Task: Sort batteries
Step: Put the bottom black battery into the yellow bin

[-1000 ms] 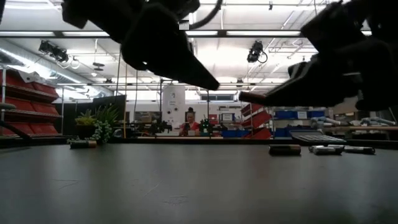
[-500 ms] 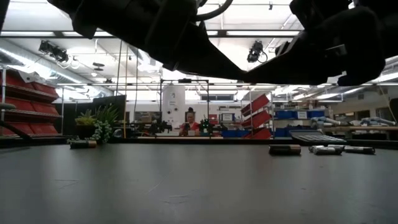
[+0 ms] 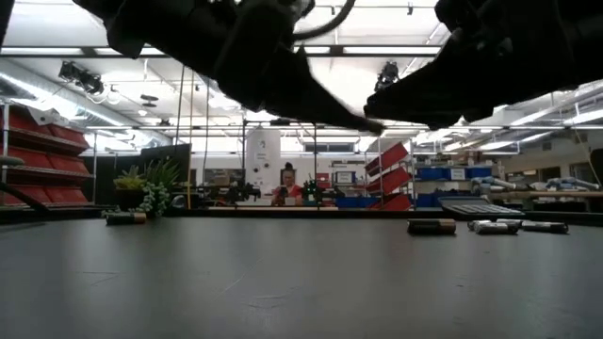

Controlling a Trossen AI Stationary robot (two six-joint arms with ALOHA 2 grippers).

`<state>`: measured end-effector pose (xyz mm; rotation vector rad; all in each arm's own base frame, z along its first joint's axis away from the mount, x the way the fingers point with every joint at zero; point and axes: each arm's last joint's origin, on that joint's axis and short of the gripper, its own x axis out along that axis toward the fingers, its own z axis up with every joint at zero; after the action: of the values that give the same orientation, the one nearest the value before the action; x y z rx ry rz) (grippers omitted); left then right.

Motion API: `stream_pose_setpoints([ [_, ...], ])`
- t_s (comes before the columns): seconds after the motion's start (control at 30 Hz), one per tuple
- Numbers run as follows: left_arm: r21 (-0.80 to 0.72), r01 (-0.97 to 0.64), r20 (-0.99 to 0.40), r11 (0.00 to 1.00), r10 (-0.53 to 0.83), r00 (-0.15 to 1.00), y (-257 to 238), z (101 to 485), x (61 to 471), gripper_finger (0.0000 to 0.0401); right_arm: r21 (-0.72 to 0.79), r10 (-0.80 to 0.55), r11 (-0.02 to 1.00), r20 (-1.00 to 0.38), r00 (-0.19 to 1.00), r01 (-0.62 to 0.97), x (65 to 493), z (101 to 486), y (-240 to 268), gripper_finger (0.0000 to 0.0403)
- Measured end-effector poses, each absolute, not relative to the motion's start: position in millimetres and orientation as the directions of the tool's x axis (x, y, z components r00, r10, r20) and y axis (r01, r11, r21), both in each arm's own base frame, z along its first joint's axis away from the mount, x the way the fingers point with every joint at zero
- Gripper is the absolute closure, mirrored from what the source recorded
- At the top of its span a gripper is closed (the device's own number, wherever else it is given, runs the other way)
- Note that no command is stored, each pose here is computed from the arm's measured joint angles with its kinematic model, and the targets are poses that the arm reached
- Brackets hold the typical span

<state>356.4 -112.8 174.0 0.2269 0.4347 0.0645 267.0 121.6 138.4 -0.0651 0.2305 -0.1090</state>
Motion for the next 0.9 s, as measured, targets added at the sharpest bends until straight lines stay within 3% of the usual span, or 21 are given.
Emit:
stream_pose_setpoints([
  [0.17, 0.186, -0.013, -0.578, 0.982, 0.120, 0.807, -115.9, 193.8, 328.4, 0.0348, -0.070, -0.117, 0.992, -0.234, 0.965, 0.104, 266.7, 137.2, 121.3, 0.0153],
  [0.3, 0.020, -0.065, -0.798, 0.998, 0.055, 0.600, -120.8, 225.8, 288.6, 0.0348, -0.082, -0.123, 0.991, -0.244, 0.962, 0.106, 266.9, 136.1, 119.9, 0.0127],
  [0.4, -0.096, -0.210, -0.909, 0.973, 0.000, 0.416, -128.7, 247.6, 255.0, 0.0348, -0.104, -0.137, 0.988, -0.249, 0.959, 0.114, 268.4, 135.6, 116.3, 0.0129],
  [0.5, -0.083, -0.338, -0.956, 0.938, 0.021, 0.294, -139.6, 261.4, 226.1, 0.0348, -0.127, -0.152, 0.984, -0.249, 0.957, 0.123, 270.2, 135.6, 112.1, 0.0141],
  [0.73, -0.068, -0.497, -0.978, 0.865, 0.040, 0.204, -169.6, 269.7, 182.3, 0.0347, -0.183, -0.186, 0.972, -0.230, 0.955, 0.145, 274.9, 137.6, 101.9, 0.0178],
  [0.9, -0.085, -0.559, -0.980, 0.825, 0.031, 0.195, -188.1, 268.0, 160.3, 0.0347, -0.277, -0.247, 0.938, -0.117, 0.962, 0.207, 283.4, 149.9, 84.5, 0.0200],
])
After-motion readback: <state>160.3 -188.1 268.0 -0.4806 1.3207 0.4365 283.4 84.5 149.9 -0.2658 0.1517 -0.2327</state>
